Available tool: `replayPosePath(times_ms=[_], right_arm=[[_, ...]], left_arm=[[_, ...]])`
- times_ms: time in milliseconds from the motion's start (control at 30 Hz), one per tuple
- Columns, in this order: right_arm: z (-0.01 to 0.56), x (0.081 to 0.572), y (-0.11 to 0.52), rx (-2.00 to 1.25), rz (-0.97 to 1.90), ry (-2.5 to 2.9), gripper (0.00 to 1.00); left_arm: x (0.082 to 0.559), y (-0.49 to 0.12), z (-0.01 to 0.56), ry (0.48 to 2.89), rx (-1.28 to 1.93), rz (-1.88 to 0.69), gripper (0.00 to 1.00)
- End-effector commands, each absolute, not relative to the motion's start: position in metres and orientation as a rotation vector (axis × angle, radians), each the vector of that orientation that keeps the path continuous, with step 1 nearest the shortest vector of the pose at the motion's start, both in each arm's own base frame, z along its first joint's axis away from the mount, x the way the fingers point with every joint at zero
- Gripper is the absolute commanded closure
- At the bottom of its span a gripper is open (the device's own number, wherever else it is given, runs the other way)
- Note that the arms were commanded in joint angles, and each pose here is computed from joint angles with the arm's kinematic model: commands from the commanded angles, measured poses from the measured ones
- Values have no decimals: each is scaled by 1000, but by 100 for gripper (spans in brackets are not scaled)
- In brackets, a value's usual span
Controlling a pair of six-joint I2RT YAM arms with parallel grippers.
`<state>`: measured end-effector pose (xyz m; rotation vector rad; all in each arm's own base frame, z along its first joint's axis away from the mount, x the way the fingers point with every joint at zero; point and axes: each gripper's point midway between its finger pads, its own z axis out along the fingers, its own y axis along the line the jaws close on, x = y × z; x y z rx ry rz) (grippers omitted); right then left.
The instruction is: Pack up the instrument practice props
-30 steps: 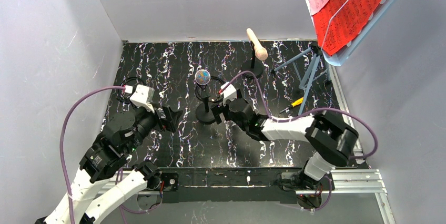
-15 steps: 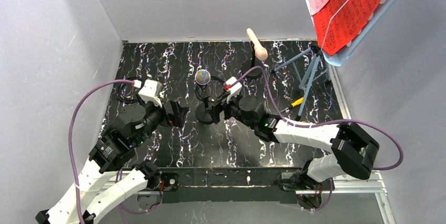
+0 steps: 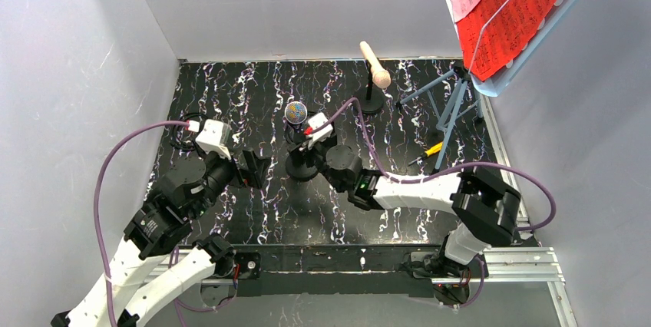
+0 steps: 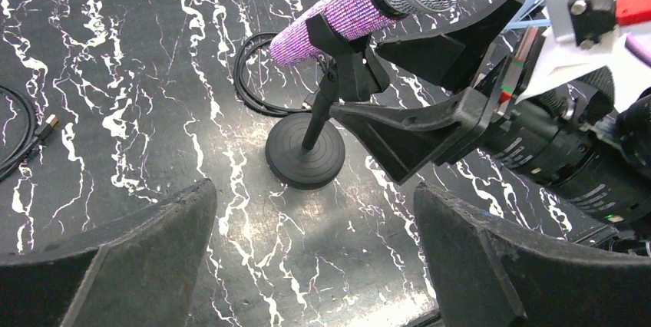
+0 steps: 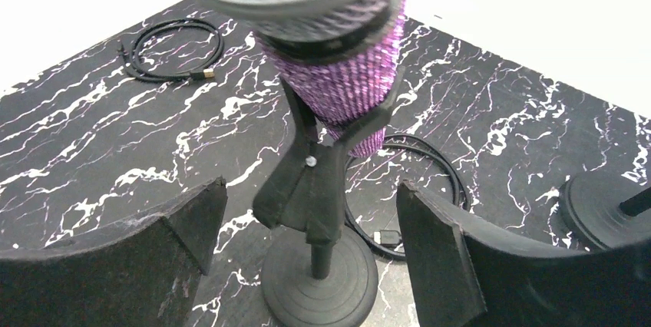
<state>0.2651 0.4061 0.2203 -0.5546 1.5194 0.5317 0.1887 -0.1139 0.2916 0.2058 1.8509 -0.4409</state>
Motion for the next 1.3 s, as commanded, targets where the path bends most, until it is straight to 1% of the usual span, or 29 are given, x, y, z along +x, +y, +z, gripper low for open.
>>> replayPosePath(times_ms=[0, 200, 433, 833, 1033, 1267], right_arm=[[258, 277, 409, -436, 465, 1421, 13], [249, 279, 412, -442, 444, 1428, 26], [249, 279, 417, -470, 441, 1417, 34], [241, 274, 404, -637, 421, 1430, 37], [243, 289, 381, -639, 511, 1466, 38], [245, 284, 385, -709, 567, 1460, 38]], left_arm=[[186, -107, 301, 1826, 201, -427, 3], [186, -107, 300, 1830, 220, -413, 3], [187, -109, 302, 1823, 259, -401, 3], [199, -133, 314, 1731, 374, -437, 3], [214, -148, 319, 1698, 476, -402, 3], [234, -163, 328, 1643, 612, -321, 3]])
